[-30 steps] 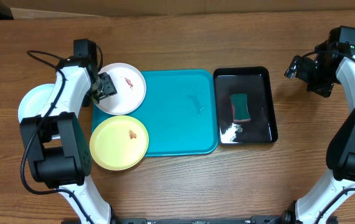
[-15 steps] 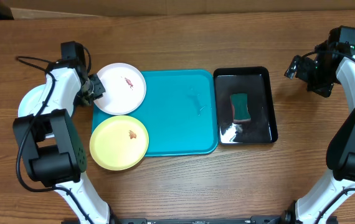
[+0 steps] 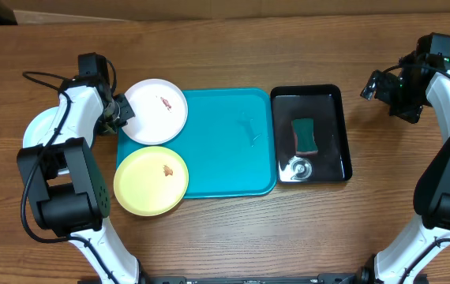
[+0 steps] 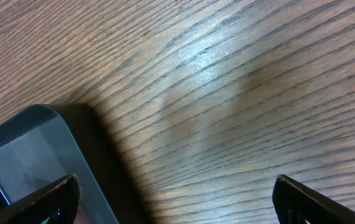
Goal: Clean dirty plates on tray and stack at the side
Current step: 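Grip the white plate rim with the left gripper and hold it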
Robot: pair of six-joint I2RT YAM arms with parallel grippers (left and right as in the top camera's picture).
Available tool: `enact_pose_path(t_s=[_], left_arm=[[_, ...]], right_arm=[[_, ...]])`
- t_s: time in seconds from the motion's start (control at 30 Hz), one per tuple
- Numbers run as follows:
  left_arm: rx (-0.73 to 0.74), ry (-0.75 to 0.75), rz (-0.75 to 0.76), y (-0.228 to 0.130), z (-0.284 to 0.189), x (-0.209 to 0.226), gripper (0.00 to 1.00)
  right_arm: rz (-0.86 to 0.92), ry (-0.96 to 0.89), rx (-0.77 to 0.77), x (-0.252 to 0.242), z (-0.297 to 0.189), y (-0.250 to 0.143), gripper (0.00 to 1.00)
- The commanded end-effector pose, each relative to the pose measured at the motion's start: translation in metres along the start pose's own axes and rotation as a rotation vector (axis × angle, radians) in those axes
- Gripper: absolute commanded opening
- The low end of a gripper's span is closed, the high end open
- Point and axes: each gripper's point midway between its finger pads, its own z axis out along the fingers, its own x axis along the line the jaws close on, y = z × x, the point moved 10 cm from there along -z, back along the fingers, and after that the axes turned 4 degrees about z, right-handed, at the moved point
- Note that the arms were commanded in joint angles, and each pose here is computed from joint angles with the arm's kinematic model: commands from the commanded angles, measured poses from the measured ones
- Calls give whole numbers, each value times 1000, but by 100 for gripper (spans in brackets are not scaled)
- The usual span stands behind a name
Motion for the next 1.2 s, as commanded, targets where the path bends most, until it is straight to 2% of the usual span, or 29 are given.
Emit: enact_pose_path(t_s=[0.0,0.17,0.23,0.6,0.87,0.93,1.03,1.17], left_arm=[[83,-221,72,-10,6,-18,4],[157,-510,106,-18,-2,-36,4],[181,-558,106,-21,-4,-41,4],[261,-514,206,-49,-7,-85,4],[238,-439,221,-51,-18,-107,4],[218,-393,206,-44,-25,-105,11],[182,-325,171,-29,-37,-95,29],[144,-200,142,-18,-39,-74,38]], right_arm=[[-9,19,-44,7,-14,6,100],[-9,19,-44,7,-14,6,100],[-9,19,-44,7,-14,6,100],[-9,19,-44,7,-14,6,100],[-9,19,-44,7,-14,6,100],[-9,19,-44,7,-14,6,100],[-9,19,-44,7,-14,6,100],[-9,19,-44,7,-14,6,100]])
